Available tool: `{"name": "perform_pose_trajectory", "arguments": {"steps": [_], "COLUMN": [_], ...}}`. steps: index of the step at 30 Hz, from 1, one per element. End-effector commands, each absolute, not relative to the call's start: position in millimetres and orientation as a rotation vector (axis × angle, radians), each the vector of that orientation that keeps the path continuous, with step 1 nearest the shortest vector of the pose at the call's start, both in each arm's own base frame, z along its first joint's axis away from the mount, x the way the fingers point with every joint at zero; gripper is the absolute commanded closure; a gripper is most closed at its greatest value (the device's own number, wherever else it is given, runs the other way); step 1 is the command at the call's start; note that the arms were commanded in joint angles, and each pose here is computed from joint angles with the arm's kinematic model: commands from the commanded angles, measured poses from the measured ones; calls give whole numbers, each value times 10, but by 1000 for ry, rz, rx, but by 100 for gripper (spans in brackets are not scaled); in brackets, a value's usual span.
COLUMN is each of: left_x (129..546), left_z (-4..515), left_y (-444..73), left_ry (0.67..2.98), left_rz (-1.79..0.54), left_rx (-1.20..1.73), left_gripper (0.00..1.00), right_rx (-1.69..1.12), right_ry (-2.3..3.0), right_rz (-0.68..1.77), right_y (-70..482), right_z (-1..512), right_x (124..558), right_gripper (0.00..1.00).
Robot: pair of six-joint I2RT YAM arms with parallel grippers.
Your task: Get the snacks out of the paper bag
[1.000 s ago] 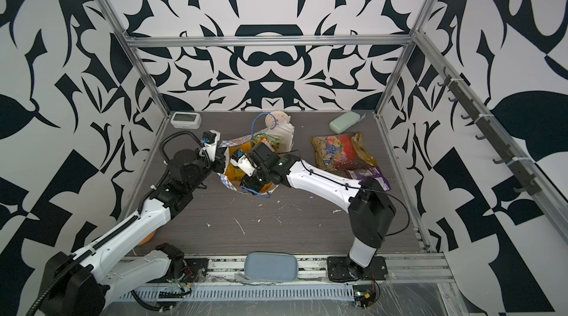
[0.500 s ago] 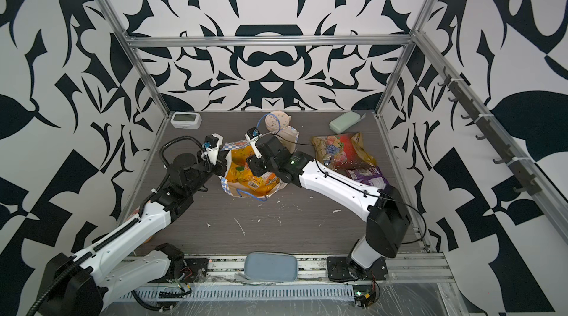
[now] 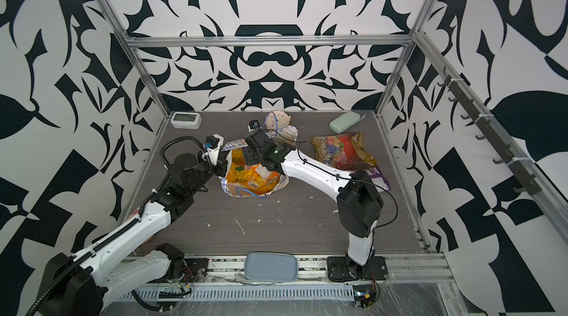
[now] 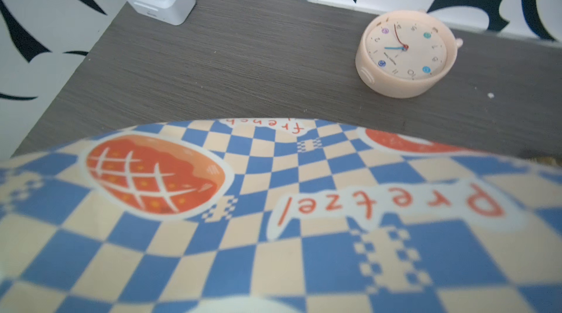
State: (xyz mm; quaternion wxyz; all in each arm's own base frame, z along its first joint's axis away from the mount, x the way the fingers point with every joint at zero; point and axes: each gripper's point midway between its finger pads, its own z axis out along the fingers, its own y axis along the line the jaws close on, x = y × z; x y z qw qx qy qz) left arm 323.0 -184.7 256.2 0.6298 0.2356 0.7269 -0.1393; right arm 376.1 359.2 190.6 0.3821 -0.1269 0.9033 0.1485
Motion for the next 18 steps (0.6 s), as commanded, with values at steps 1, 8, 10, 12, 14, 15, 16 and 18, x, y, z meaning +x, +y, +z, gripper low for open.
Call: {"name": "perform_pose_trajectory", "arguments": {"steps": [1, 8, 10, 12, 14, 15, 16, 18], "left_x": [3151, 3133, 3125, 3125, 3124, 3124, 3124, 3128], "left_z": [3034, 3041, 3045, 3047, 3046, 3050, 3057, 3068], "left_y": [-1943, -1951, -1942, -1936, -1941, -1939, -1942, -1940], "left_ry": [1487, 1485, 1484, 1483, 1483, 1482, 1479, 1476], "left_rz": [-372, -371, -369, -365, -365, -365, -367, -366], "left_rx": [547, 559, 558, 557, 560, 558, 559, 557], "left_gripper": [100, 100, 100, 100, 100, 100, 100, 100], "right_rx": [-139, -40, -41, -48, -49, -50, -47, -43], "right_ry": [2321, 2264, 2277, 2300, 2302, 2303, 2299, 2290], "right_rz": [313, 119, 78, 84, 72, 67, 55, 29], "right_y": [3560, 3484, 3483, 3528, 3535, 3536, 3518, 3485], "right_z": [1790, 1636, 1539, 1439, 1384, 1353, 1333, 1297], "right_x": [3865, 3946, 3973, 3986, 4000, 4000, 4011, 4035], "right_gripper": [17, 14, 13, 14, 16, 19, 23, 28]}}
